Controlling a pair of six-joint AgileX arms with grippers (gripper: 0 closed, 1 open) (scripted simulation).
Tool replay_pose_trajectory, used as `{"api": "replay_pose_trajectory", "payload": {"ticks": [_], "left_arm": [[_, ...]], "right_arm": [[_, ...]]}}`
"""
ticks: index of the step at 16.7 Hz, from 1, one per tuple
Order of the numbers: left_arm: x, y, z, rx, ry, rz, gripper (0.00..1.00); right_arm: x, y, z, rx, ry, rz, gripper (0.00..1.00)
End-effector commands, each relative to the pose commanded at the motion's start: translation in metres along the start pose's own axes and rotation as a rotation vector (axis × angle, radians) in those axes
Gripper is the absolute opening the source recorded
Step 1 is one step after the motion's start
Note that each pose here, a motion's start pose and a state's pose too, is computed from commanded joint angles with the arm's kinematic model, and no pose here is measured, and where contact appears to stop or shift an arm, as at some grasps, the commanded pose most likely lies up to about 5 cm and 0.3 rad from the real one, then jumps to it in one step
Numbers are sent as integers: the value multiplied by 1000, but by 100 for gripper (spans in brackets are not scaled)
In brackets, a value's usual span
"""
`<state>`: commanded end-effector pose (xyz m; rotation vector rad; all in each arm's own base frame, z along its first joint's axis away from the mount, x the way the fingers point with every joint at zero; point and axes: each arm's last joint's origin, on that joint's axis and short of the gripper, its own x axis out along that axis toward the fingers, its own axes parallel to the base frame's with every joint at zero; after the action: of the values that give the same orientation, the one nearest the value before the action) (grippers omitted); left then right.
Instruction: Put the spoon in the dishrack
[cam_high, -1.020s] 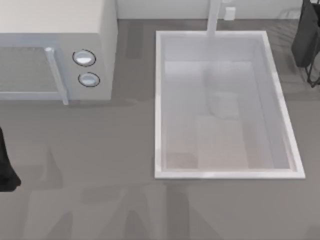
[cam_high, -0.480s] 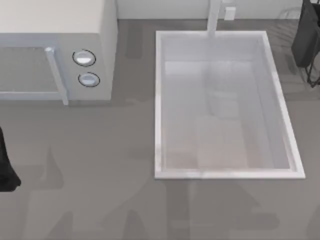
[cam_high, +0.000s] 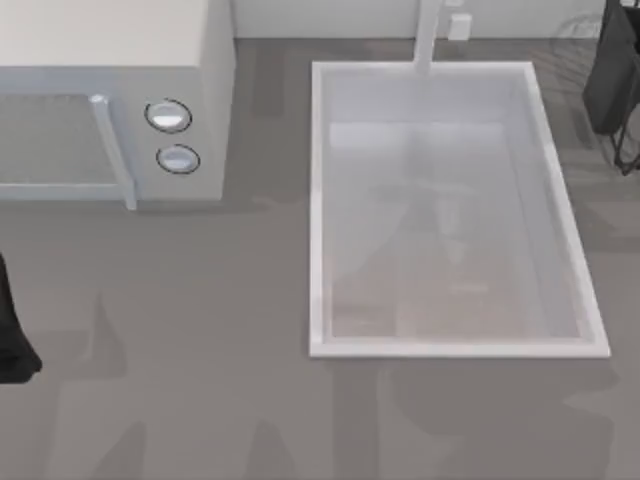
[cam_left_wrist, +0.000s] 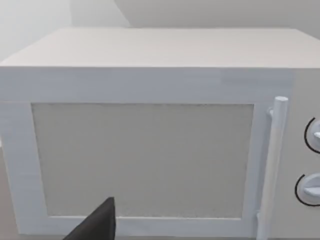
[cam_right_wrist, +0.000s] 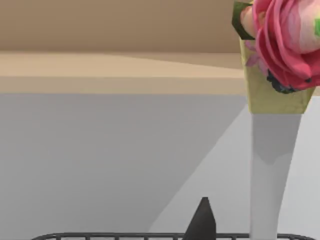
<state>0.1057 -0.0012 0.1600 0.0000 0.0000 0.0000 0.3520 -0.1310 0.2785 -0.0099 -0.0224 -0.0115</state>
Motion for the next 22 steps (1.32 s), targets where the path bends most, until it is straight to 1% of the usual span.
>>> {"api": "replay_pose_trajectory", "payload": {"ticks": [2, 4, 6, 10, 22], "left_arm": [[0, 0, 0, 0, 0, 0, 100], [0, 0, 0, 0, 0, 0, 100], [0, 0, 0, 0, 0, 0, 100], [0, 0, 0, 0, 0, 0, 100], [0, 0, 0, 0, 0, 0, 100]], "right_arm": [[15, 11, -31, 4, 8, 1, 0], [23, 20, -52, 8, 18, 1, 0], [25, 24, -60, 10, 22, 1, 0], [25, 24, -60, 10, 22, 1, 0], [25, 24, -60, 10, 22, 1, 90]]}}
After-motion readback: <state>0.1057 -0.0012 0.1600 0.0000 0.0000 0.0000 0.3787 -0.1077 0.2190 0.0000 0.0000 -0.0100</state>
